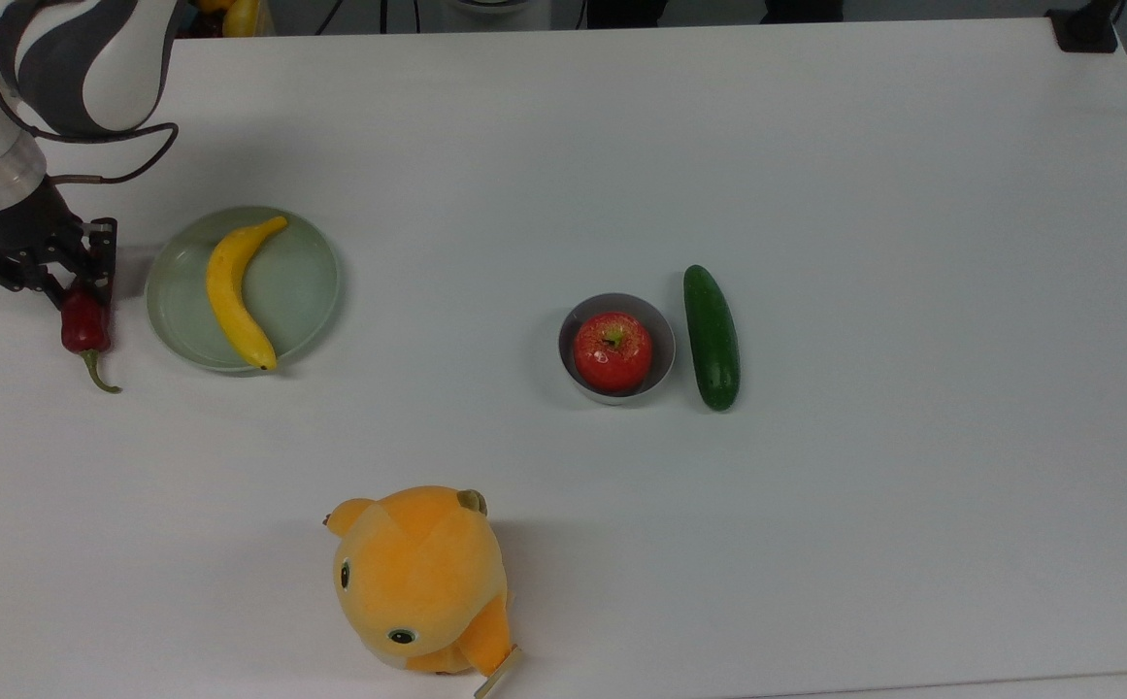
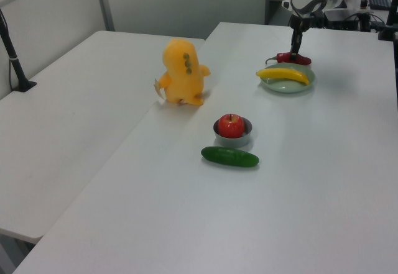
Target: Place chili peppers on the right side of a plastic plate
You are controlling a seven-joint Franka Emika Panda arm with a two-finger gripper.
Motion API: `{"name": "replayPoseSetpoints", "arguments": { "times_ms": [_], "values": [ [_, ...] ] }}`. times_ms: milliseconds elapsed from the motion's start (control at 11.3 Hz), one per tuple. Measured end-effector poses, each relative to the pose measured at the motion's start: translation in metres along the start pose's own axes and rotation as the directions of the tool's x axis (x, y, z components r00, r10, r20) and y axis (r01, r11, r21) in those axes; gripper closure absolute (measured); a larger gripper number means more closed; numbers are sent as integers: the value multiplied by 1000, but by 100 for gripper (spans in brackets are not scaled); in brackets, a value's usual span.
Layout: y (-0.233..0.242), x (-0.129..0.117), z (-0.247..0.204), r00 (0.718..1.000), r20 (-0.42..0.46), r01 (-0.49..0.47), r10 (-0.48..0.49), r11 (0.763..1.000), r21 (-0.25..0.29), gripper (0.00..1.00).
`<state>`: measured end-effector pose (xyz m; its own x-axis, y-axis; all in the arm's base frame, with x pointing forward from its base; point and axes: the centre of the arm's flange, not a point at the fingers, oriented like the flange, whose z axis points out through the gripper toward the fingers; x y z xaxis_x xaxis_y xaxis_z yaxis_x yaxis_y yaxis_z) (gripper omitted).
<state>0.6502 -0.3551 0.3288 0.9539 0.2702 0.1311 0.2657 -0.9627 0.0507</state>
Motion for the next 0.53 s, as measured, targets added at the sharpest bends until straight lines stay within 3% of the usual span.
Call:
{"name": "replayPoseSetpoints", "arguments": {
  "times_ms": [88, 441, 529],
  "values": [
    [1, -1, 0, 1000, 0, -3, 3, 1000, 0, 58],
    [6, -6, 0, 1000, 0, -12, 12, 1000, -2, 1],
    [7, -5, -2, 1000, -5, -11, 11, 1000, -7, 0]
  ]
}}
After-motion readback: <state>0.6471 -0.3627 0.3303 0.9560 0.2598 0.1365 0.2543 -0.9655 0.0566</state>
